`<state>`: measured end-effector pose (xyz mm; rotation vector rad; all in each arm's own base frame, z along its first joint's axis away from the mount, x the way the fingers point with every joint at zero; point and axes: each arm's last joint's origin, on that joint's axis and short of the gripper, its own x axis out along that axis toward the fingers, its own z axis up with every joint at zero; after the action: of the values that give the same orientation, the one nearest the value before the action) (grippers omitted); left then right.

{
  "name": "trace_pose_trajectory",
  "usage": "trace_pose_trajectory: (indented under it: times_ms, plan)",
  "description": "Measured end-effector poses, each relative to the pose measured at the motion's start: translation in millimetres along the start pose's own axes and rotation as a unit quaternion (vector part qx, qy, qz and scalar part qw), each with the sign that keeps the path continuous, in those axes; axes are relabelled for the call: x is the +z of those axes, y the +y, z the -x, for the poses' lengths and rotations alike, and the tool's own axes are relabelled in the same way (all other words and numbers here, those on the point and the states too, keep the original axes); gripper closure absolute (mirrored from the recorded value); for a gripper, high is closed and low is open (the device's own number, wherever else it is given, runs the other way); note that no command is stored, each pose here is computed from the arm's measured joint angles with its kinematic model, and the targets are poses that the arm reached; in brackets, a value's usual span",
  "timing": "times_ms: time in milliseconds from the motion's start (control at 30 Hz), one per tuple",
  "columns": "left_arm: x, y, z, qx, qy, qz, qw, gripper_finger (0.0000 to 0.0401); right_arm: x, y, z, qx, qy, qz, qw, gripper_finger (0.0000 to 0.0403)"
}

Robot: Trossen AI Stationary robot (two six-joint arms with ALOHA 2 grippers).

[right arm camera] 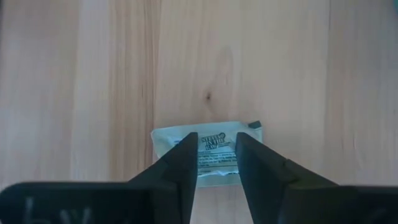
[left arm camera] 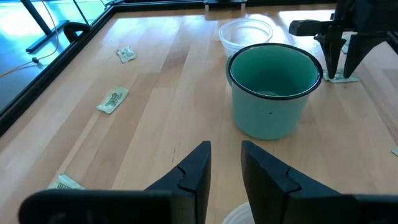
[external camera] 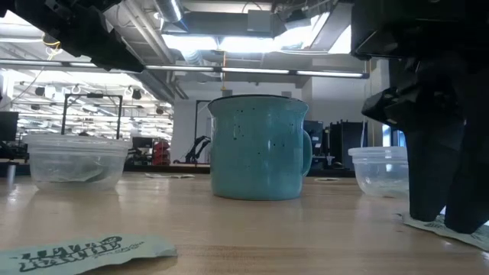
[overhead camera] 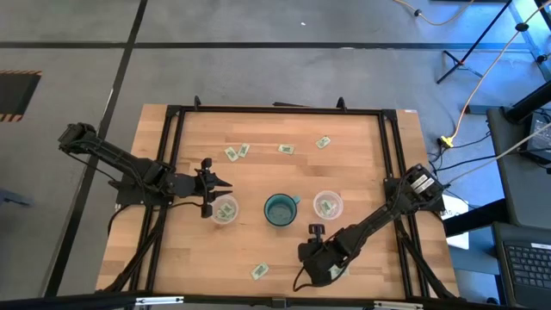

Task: Pick and place Stevia / Truvia into bins
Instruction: Put the green stevia packet into the right transparent container

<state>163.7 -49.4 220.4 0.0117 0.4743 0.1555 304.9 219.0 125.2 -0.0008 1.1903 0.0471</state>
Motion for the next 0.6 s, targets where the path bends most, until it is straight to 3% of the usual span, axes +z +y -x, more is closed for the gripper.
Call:
trace_pose_trajectory:
  times_ms: [467, 600]
  plan:
    - [0.0, 0.0, 0.0, 0.000, 0.000, 0.000, 1.000, 0.0319, -2.5, -1.7, -1.4, -0.006, 0.012, 0.003, 1.000, 0.0390]
    - [0.0, 0.0, 0.0, 0.000, 0.000, 0.000, 1.000, 0.0318, -2.6, -1.8, -1.6, -0.007, 0.012, 0.003, 1.000, 0.0398]
